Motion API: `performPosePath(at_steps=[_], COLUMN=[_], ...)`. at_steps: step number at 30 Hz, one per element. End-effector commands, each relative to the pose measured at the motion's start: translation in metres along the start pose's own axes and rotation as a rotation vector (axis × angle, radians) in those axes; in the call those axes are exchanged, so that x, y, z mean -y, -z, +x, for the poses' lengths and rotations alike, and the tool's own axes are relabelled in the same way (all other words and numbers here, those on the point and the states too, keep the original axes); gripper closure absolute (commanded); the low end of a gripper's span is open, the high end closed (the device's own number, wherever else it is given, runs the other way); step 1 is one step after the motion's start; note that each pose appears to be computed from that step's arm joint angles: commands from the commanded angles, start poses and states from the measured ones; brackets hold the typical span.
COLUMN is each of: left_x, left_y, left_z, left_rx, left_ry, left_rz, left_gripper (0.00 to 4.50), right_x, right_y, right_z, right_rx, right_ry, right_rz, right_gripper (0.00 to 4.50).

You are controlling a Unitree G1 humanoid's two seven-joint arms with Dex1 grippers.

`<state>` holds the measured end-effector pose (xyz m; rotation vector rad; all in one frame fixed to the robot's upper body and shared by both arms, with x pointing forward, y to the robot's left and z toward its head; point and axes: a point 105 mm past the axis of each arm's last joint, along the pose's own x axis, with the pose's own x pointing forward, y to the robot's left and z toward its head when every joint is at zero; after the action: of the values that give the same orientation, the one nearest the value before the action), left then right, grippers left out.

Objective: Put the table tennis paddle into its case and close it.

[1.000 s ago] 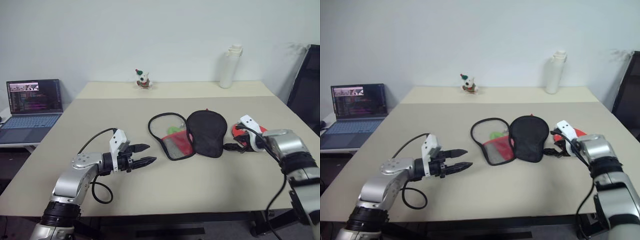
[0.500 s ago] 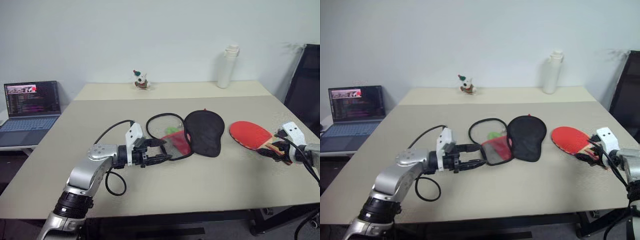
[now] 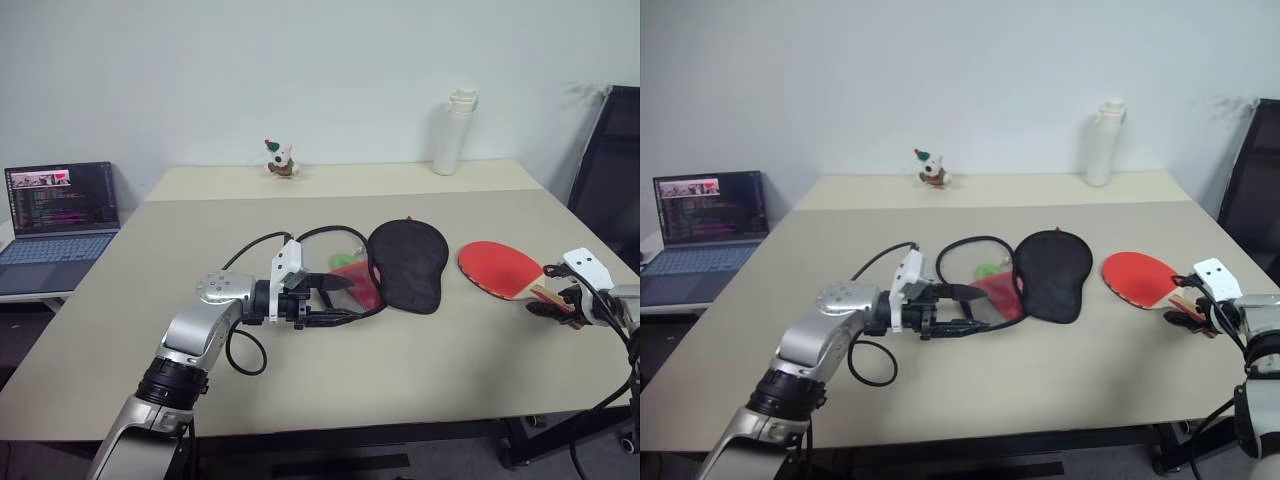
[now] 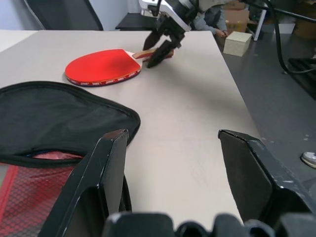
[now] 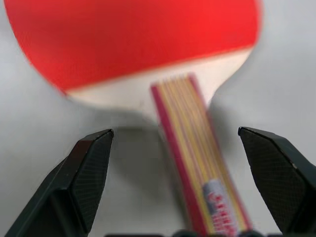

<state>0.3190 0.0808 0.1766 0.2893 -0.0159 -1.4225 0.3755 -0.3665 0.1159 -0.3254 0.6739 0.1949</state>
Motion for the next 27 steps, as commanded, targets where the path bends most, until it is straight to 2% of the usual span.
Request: performPosePath(at_steps=[1, 5, 8, 15, 17, 19, 27], left_x=[-0.001, -0.001, -0.002, 0.000, 0.000, 0.000, 0.001], left_y=[-0.008, -0.009, -0.010, -0.011, -0.012, -0.013, -0.014], left_z=[-0.001, -0.005, -0.008, -0.013, -0.012, -0.012, -0.012], left_rx=[0.005, -0.001, -0.003, -0.006, -0.005, -0.005, -0.003], left_ry=[-0.001, -0.020, -0.037, -0.061, -0.064, -0.066, -0.083], left_rz=[0.051, 0.050, 0.047, 0.035, 0.034, 0.033, 0.024], left_gripper=[1.31, 1.31, 1.31, 1.31, 1.31, 1.31, 1.31], right_x=[0.003, 0.001, -0.007, -0.014, -0.013, -0.012, -0.013], right_y=[0.003, 0.002, 0.000, -0.005, -0.005, -0.009, -0.023], right_z=[0.001, 0.003, 0.005, 0.003, 0.003, 0.003, 0.010], right_rx=[-0.016, 0.004, 0.018, 0.040, 0.046, 0.065, 0.141], right_ry=[0.031, 0.020, -0.037, -0.110, -0.103, -0.087, 0.000], right_rz=[0.002, 0.055, 0.102, 0.180, 0.193, 0.210, 0.240], right_gripper=[0.05, 0.05, 0.61, 2.90, 3.32, 3.46, 3.46])
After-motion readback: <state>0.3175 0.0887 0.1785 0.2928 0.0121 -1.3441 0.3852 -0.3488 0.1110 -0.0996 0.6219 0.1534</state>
